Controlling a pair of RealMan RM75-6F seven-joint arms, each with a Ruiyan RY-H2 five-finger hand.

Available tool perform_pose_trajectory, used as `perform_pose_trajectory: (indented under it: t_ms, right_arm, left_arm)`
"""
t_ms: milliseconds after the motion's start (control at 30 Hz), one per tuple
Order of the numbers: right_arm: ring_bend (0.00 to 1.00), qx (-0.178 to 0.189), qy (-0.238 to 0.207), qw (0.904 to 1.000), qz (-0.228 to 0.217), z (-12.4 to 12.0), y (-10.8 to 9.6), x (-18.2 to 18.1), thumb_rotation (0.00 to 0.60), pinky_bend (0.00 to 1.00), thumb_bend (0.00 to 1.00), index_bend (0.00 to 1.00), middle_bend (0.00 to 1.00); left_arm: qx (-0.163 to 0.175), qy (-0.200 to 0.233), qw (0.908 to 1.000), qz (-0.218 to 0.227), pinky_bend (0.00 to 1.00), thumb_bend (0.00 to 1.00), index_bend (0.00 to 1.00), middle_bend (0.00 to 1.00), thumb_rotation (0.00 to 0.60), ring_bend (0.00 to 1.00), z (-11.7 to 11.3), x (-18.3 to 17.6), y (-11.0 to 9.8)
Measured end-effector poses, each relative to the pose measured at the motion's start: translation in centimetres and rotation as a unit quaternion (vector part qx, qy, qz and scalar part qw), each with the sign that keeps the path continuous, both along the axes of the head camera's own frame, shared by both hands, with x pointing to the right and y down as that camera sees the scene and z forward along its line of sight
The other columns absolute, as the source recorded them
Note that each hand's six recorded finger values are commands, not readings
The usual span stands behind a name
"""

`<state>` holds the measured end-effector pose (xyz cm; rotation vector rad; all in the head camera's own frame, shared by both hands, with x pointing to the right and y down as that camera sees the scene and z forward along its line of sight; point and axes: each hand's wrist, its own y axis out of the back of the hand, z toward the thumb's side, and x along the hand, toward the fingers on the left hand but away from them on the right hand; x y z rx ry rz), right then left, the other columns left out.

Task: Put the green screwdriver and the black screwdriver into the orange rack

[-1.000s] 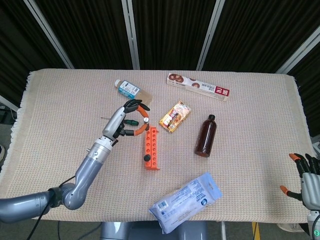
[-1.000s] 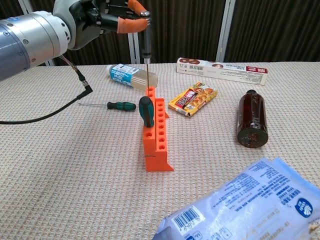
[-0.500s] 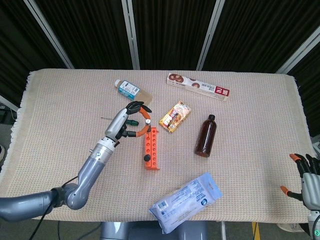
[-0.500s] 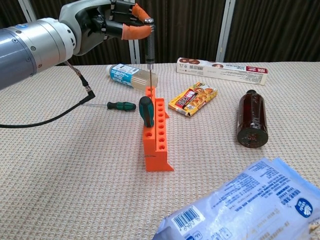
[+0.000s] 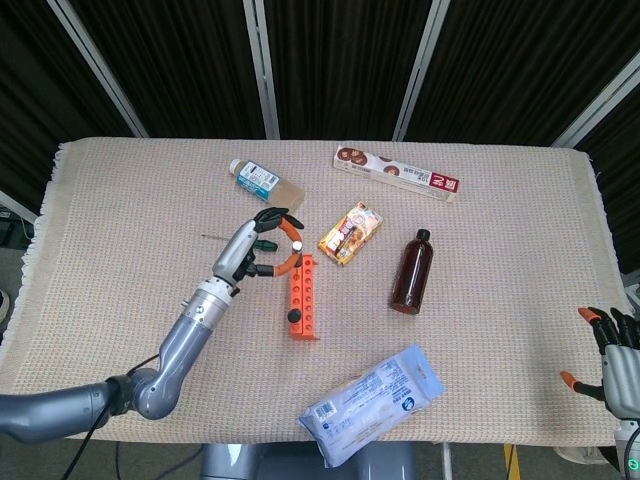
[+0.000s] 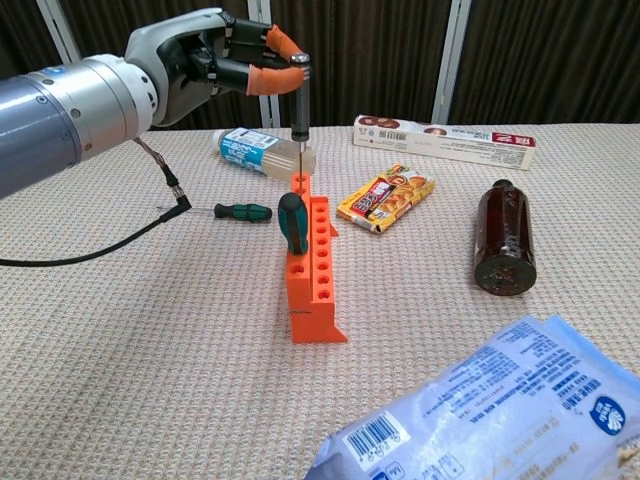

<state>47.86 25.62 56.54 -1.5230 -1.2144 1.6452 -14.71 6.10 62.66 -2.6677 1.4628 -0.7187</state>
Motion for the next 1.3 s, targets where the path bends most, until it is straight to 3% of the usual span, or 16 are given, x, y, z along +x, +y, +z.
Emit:
perform_pose_trajectory:
  t_ms: [233, 433, 1300]
  right_arm:
    - [0.00, 0.001, 0.001, 1.0000, 0.000, -0.1, -0.1, 0.1, 0.600, 0.06, 0.00, 0.15, 0.13]
    - [0.00, 0.001, 0.001, 1.0000, -0.001, 0.0, -0.1, 0.0, 0.600, 0.06, 0.00, 0.15, 0.13]
    - [0.00, -0.003, 0.002, 1.0000, 0.000, 0.2, -0.3, -0.1, 0.600, 0.06, 0.00, 0.15, 0.13]
  left_arm:
    - [-0.015, 0.008, 0.9998, -0.014, 0.04, 0.54, 0.71, 0.30, 0.600, 0.10, 1.3, -0.5, 0.7]
    - [-0.008, 0.016, 0.9995, -0.025, 0.04, 0.54, 0.71, 0.31, 0.600, 0.10, 2.0, -1.0, 1.0]
    - [-0.027, 0.000, 0.9995, -0.014, 0.04, 0.54, 0.70, 0.31, 0.600, 0.10, 5.3, -0.9, 3.1]
